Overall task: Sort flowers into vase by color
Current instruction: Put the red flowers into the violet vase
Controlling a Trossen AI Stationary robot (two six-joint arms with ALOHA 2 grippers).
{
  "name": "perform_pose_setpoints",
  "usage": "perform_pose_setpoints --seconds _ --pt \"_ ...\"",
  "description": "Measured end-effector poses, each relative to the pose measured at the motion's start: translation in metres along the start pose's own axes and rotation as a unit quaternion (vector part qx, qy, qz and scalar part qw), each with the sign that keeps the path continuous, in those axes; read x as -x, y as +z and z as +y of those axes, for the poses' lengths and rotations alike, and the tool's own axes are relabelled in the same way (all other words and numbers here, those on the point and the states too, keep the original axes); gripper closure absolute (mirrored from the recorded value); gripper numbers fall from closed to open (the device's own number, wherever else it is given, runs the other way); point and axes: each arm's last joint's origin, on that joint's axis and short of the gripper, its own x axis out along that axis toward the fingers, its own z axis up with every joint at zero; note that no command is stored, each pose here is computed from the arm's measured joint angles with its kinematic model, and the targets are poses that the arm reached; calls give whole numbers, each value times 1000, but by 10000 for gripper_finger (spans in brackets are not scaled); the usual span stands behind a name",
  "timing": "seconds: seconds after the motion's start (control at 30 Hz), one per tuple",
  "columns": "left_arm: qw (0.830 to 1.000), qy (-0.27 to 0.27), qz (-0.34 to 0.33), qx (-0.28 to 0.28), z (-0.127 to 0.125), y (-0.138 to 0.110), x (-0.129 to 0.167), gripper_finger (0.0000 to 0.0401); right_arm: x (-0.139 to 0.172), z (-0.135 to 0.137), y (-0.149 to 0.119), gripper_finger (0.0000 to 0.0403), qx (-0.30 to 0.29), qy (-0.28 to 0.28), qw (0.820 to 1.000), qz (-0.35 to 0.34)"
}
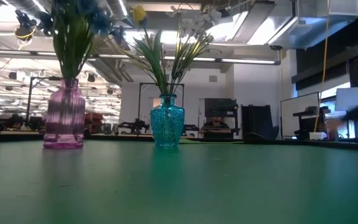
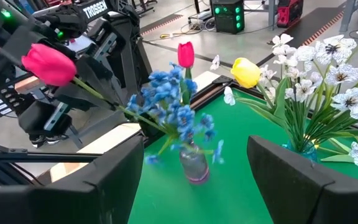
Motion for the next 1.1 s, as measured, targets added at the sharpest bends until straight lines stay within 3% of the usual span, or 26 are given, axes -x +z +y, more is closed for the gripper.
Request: perform_pose_setpoints --seconds 0.47,0.87,1.1 --pt "998 -29 0 -60 6 0 5 397 0 0 1 116 -3 -9 1000 -9" --pt "999 -29 -7 -22 16 -21 5 397 0 -1 1 116 -24 -18 999 -21" --pt "1000 4 -13 -8 24 -29 10 397 -2 -2 3 116 -31 -20 999 -23"
